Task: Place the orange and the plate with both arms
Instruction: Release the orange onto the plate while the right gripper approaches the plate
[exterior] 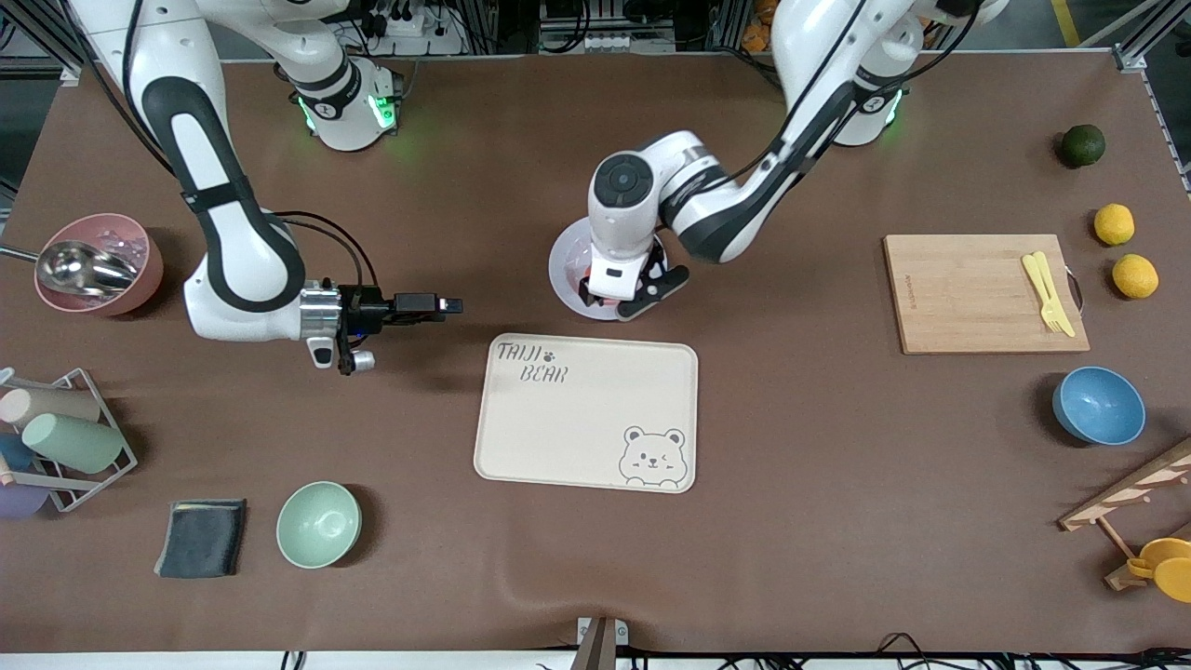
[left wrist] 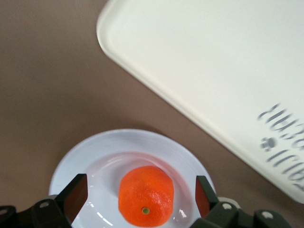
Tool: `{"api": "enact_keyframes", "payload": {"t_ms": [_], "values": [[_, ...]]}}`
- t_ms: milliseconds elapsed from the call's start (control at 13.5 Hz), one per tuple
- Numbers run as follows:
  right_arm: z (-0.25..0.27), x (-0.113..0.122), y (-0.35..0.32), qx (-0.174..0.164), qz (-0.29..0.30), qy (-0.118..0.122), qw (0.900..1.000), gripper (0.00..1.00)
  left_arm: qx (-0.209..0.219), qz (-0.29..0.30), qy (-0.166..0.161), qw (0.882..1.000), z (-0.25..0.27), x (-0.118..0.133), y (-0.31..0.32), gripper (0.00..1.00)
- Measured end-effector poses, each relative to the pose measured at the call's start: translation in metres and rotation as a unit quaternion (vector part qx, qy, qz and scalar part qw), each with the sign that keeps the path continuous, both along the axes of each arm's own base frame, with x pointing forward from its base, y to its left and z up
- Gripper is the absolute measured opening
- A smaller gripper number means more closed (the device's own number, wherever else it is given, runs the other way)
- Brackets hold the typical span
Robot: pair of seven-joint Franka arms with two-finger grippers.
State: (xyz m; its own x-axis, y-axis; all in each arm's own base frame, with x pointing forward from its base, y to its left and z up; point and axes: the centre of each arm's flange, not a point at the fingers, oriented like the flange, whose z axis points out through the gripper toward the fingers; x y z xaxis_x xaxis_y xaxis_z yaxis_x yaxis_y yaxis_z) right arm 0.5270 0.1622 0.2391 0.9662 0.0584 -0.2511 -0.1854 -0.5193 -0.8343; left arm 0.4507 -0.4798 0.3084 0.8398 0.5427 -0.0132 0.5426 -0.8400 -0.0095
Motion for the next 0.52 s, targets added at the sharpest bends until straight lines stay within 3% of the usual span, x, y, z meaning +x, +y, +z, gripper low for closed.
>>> {"api": "enact_keyframes", "payload": {"t_ms": [297, 520], "values": [[-0.020, -0.017, 0.040, 0.004, 0.002, -0.013, 1.000, 1.00, 0.006, -0.040, -0.067, 0.997, 0.120, 0.048, 0.076, 1.00], [-0.053, -0.030, 0.051, 0.032, 0.011, -0.039, 0.999, 0.97, 0.027, -0.090, -0.085, 0.992, 0.172, 0.089, 0.164, 1.00]]}}
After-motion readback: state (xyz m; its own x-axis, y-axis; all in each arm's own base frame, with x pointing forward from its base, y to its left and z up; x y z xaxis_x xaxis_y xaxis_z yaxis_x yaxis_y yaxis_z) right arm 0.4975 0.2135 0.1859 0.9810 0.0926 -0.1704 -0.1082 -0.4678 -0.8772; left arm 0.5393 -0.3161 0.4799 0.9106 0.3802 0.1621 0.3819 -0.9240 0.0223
